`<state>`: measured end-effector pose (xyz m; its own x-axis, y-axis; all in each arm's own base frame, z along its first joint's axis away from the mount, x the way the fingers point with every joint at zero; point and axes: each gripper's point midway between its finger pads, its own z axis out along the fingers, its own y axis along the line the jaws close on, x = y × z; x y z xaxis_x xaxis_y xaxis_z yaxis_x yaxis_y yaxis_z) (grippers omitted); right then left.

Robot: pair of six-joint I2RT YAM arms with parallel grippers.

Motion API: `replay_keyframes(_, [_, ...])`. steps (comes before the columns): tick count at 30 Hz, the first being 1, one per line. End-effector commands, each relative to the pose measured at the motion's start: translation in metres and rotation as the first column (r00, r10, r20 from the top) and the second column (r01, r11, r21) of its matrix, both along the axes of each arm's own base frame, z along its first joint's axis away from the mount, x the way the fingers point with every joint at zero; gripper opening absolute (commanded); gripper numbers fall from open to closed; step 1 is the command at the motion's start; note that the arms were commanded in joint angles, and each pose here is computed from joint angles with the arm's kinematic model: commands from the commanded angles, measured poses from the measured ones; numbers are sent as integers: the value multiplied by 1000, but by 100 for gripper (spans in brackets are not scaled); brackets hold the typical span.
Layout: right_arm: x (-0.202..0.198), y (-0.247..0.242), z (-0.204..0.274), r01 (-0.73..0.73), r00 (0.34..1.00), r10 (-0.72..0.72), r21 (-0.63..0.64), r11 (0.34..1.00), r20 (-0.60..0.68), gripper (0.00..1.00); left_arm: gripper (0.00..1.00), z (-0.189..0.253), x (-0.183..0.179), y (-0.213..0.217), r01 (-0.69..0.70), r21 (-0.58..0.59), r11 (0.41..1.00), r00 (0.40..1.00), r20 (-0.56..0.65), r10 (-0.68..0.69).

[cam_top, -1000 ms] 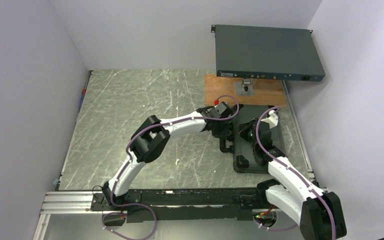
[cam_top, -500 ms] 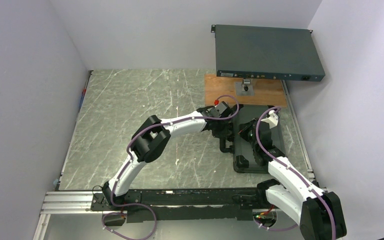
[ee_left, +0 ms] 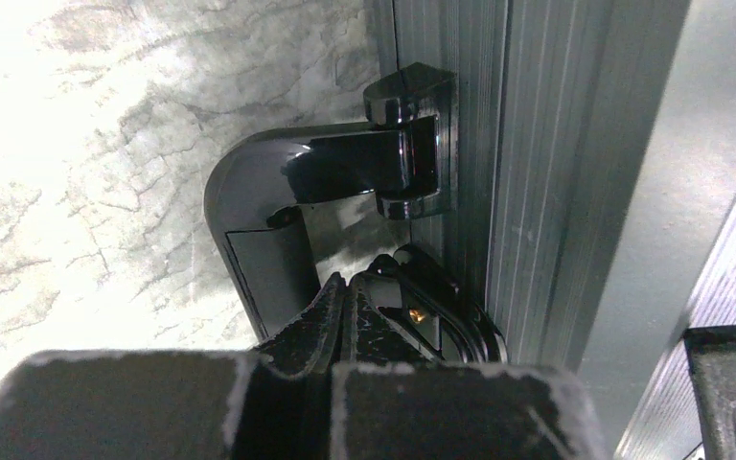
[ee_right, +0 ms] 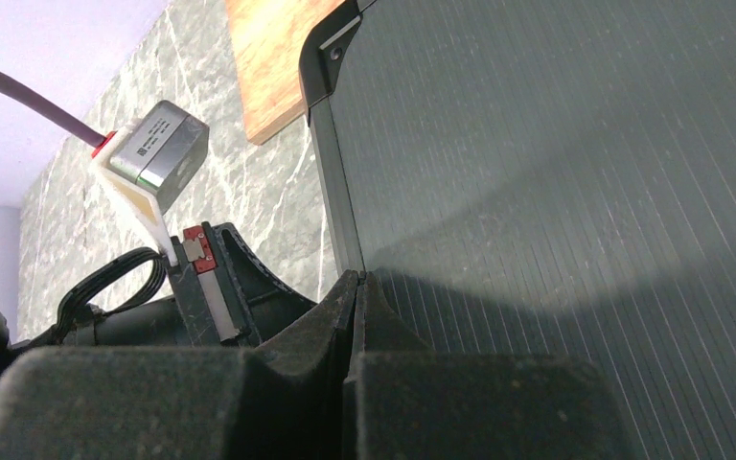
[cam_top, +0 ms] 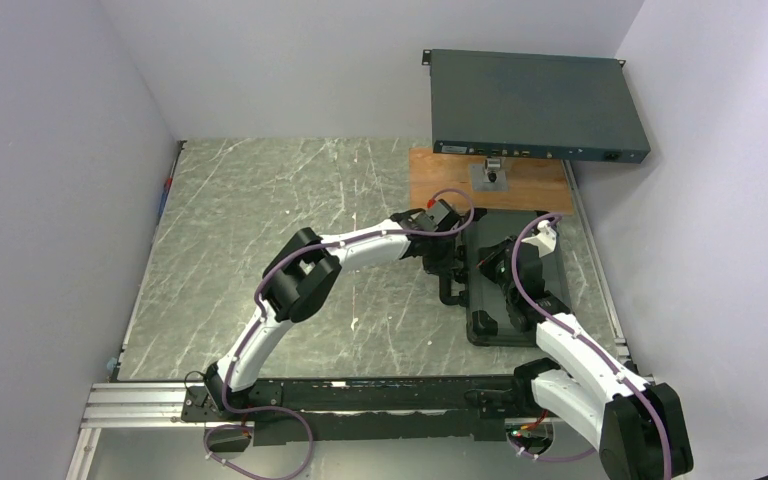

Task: Pack up texas hold em set

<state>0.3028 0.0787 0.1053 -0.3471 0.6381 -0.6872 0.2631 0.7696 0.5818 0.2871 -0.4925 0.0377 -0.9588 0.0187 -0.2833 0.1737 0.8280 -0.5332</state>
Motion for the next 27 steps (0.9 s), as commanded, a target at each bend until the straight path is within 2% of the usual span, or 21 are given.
replay_keyframes(1, [-69, -4, -91, -103, 922, 69, -71, 992, -382, 0, 0, -32, -26, -33, 78, -86, 993, 995, -48, -82])
replay_keyframes(13, [-70, -4, -93, -103, 916, 69, -67, 992, -395, 0, 0, -34, -42, -48, 141, -214, 967, 982, -91, -164])
replay_keyframes(17, [-72, -3, -96, -114, 907, 79, -62, 992, -413, 0, 0, -39, -44, -48, 171, -223, 960, 977, -86, -194])
replay_keyframes(23, [-70, -2, -96, -121, 907, 85, -62, 991, -413, 0, 0, -32, -25, -38, 207, -142, 968, 978, 29, -205])
replay_keyframes(27, [-71, -1, -95, -130, 906, 93, -61, 990, -413, 0, 0, -4, -12, -24, 223, -85, 971, 969, 131, -211])
